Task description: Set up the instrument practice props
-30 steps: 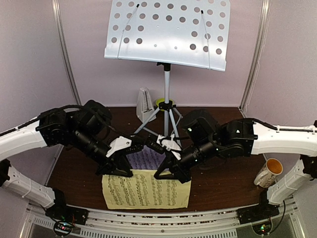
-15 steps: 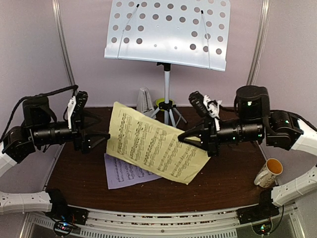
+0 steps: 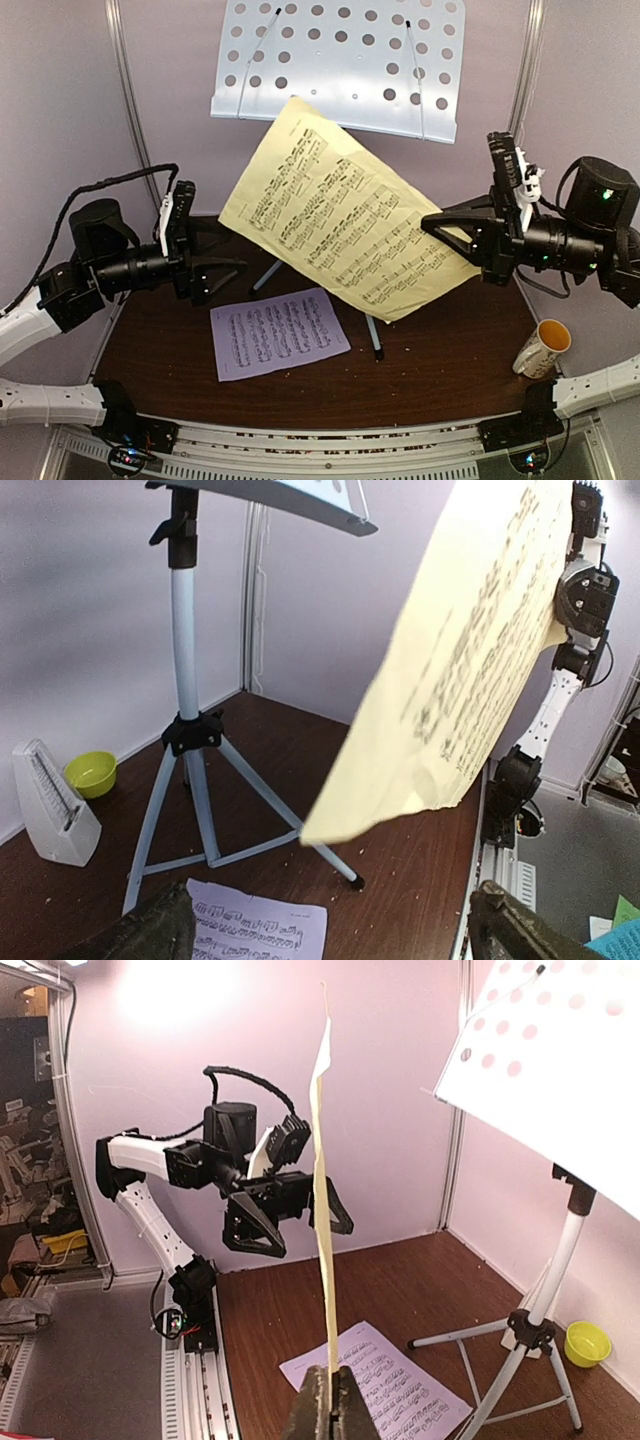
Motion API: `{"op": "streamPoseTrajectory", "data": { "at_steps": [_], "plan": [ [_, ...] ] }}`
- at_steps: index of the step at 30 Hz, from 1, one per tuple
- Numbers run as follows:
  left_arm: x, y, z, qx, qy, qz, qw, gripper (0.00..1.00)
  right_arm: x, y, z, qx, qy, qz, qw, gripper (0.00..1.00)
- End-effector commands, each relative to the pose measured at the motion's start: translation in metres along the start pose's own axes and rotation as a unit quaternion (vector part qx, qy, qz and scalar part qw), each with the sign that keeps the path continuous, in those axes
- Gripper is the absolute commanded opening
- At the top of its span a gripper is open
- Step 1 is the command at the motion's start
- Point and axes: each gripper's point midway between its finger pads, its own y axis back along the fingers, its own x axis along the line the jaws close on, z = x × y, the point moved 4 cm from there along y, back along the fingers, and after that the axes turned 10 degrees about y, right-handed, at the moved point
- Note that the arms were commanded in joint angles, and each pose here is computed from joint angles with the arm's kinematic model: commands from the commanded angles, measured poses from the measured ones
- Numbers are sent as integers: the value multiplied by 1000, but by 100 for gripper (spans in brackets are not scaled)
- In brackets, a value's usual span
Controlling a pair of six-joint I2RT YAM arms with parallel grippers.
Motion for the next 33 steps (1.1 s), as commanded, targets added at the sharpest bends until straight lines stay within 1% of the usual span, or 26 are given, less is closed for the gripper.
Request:
{"op": "streamPoseTrajectory", "data": {
  "at_steps": [1,5,7,11,13,15,17,21,22,23,24,25,26,27,28,29,33],
  "plan": [
    [-23,-7,43,-89,-21,-87,992,97,-4,12,22,-61,-7,-13,998,0],
    [-46,-14,65,-128,-8,-159,979,90,-5,8,16,-79,-29,-15,996,0],
    [-57,-18,75,-138,-5,-193,971,86,-4,4,13,-89,-42,-11,995,0],
    [-77,-20,87,-148,-17,-226,963,73,-5,-1,10,-117,-69,-10,991,0],
    [-79,-21,91,-154,-17,-225,962,59,-5,-2,7,-127,-79,-11,989,0],
    [-79,-21,95,-158,-17,-225,961,40,-4,-4,3,-131,-87,-9,988,0],
    [-80,-21,97,-161,-19,-227,960,26,-4,-4,0,-132,-92,-8,987,0],
    [-80,-23,99,-154,-14,-224,962,0,-5,-3,-9,-134,-101,-14,986,0],
    [-79,-26,97,-144,-11,-219,965,0,-6,-2,-10,-134,-102,-17,986,2],
    [-77,-29,96,-128,-12,-212,969,0,-8,0,-12,-129,-102,-23,986,13],
    [-75,-32,92,-109,-17,-202,973,0,-10,0,-15,-117,-101,-32,987,27],
    [-74,-34,89,-88,-20,-194,977,0,-11,1,-22,-93,-100,-40,990,47],
    [-73,-35,86,-70,-26,-186,980,0,-14,2,-26,-73,-96,-51,991,63],
    [-72,-35,82,-52,-29,-182,982,0,-15,3,-30,-54,-90,-57,993,72],
    [-72,-36,77,-35,-31,-182,982,0,-15,3,-35,-33,-82,-57,994,77],
    [-72,-35,72,-19,-36,-183,982,0,-14,2,-39,-13,-75,-55,996,79],
    [-74,-34,53,47,-47,-198,978,0,-13,-5,-52,49,-57,-48,996,83]
  ]
}}
